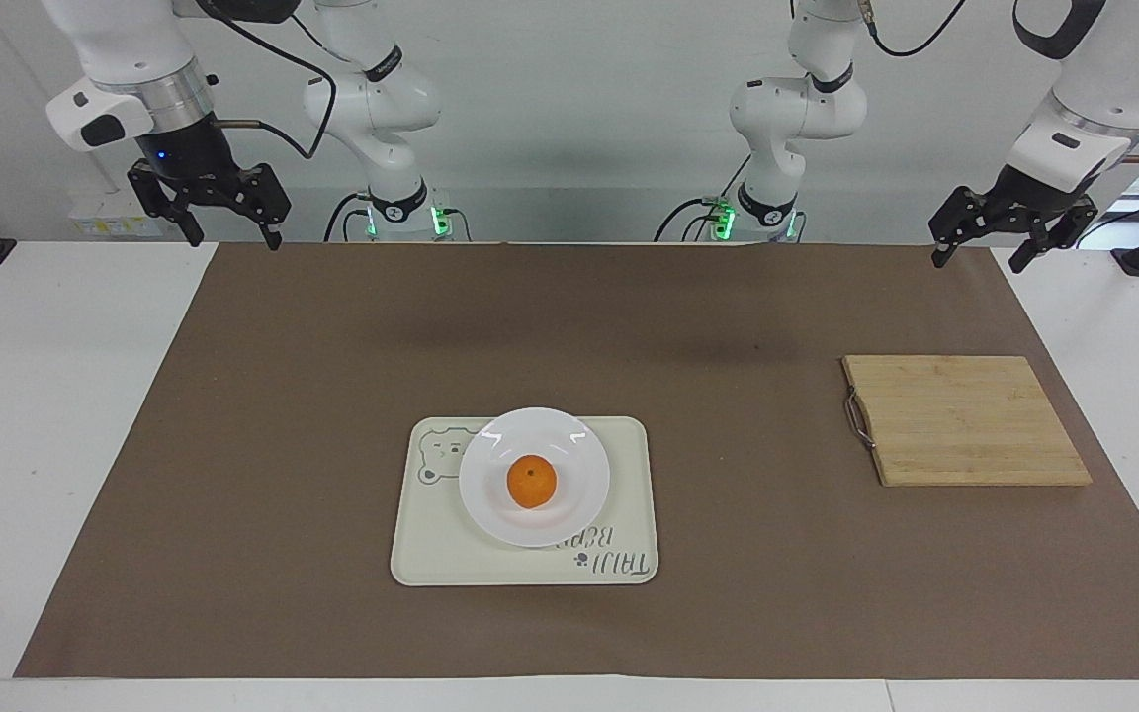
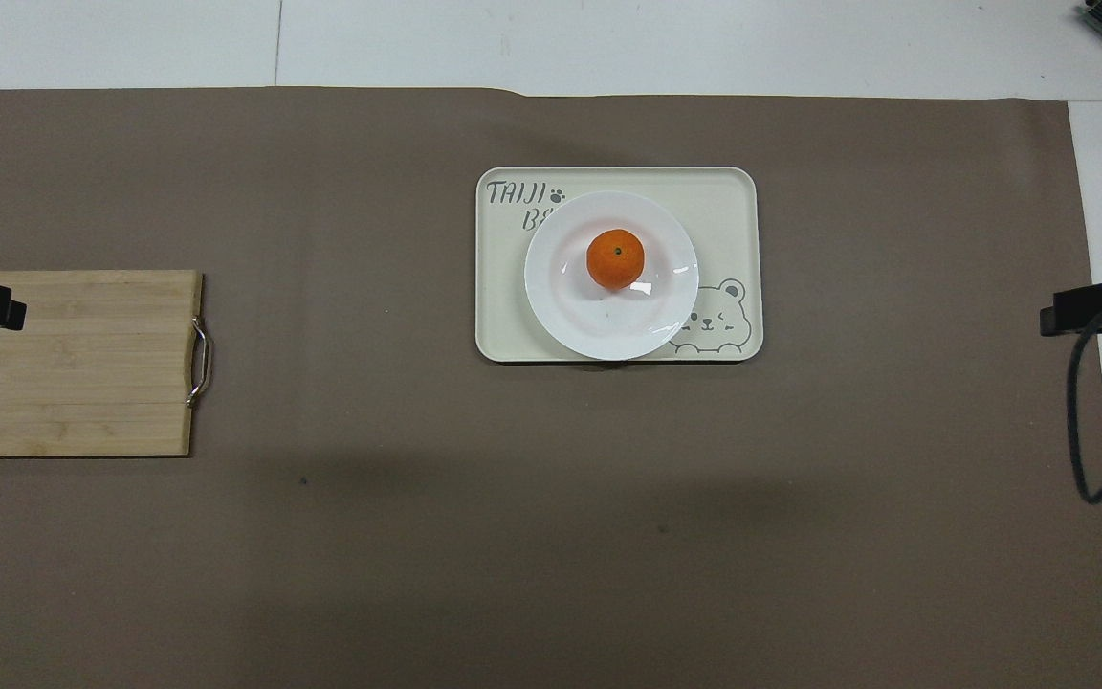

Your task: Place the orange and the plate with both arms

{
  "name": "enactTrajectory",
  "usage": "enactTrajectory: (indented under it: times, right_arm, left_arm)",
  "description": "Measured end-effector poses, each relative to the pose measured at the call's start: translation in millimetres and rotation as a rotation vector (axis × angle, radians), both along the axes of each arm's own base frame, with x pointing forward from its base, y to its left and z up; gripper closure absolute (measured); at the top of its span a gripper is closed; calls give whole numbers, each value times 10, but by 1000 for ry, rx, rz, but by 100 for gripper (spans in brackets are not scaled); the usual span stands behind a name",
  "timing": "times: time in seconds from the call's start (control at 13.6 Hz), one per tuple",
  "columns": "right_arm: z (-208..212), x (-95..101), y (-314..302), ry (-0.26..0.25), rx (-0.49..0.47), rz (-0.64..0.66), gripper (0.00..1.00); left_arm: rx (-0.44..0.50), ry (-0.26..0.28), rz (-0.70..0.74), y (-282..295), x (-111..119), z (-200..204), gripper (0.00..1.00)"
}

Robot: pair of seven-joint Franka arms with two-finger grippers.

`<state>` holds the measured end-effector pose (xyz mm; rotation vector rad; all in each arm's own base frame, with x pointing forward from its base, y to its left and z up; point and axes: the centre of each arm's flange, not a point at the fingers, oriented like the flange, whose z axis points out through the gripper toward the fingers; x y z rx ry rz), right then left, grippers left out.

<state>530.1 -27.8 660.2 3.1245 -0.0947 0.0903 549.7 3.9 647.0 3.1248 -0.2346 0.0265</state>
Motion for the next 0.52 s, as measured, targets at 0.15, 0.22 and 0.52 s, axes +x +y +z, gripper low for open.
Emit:
enactTrajectory:
  times: [0.15,0.22,0.52]
  right_arm:
    - [13,-31,-3,0,0,10,0]
    - [2,-54,-2,6,1,11,0]
    - [-30,-145,9,26,5,14,0]
  left_arm:
    - [0,0,0,0,0,0,0]
    - [0,0,0,0,0,0,0]
    - [0,0,0,0,0,0,0]
